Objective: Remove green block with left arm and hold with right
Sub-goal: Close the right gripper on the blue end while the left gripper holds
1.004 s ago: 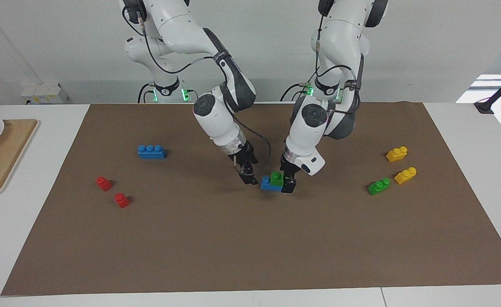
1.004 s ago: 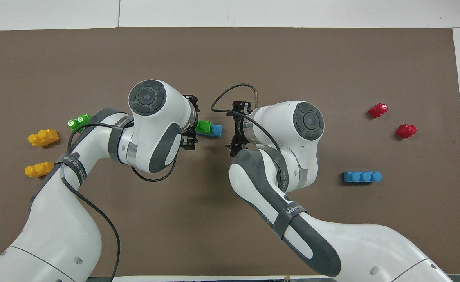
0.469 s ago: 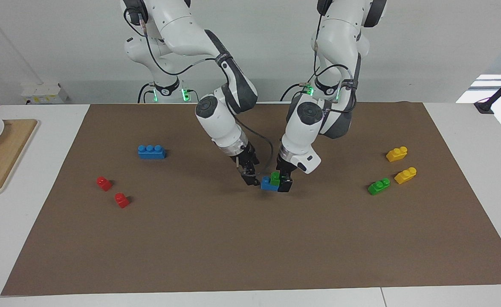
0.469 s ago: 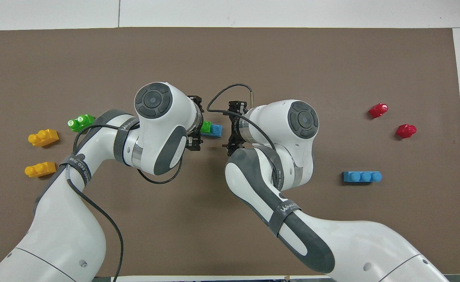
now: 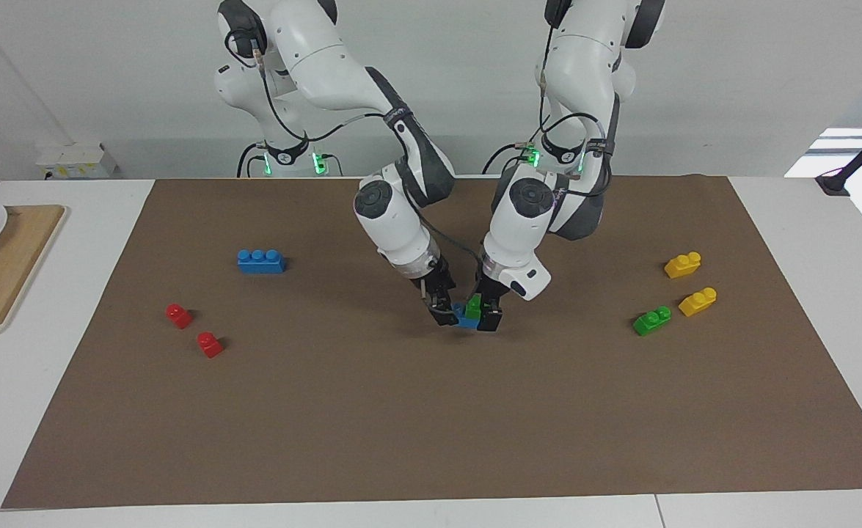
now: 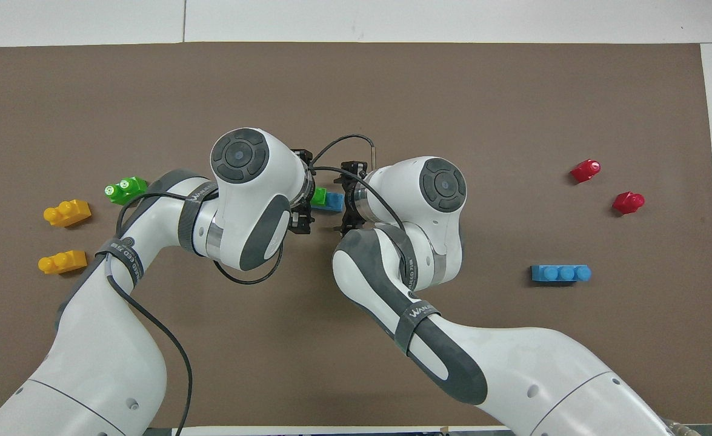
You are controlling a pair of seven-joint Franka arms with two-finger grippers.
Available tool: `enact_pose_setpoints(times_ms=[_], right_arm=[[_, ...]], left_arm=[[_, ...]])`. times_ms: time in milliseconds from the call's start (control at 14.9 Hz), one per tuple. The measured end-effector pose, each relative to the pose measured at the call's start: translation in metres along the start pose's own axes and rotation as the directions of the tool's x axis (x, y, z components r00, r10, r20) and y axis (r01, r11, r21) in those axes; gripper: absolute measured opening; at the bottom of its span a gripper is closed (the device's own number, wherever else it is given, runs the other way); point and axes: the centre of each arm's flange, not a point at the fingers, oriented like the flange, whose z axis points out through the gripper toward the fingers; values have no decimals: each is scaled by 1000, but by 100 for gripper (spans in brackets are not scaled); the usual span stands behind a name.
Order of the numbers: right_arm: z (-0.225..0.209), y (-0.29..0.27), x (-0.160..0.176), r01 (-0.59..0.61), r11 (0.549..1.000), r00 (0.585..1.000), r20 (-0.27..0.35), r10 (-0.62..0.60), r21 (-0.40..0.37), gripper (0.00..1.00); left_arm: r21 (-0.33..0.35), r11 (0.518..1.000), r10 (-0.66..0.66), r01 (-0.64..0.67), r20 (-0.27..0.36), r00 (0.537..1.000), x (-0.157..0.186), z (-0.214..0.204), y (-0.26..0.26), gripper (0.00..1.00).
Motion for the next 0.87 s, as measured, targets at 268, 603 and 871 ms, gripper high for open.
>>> enact_pose_setpoints(times_ms=[268,603,871], right_arm=[[3,-3,1,7,1000,1000,0,-7,17,100],[16,-3,8,8,1000,1000,-8,-8,29,100],[20,-1,8,9,1000,1000,-11,-9,26,100]], left_arm=[[3,1000,1,-1,-1,1000,1,1,0,100],[3,1000,4,-4,-3,1000,2,2,0,100],[3,1000,6,-6,-3,1000,3,2,0,100]])
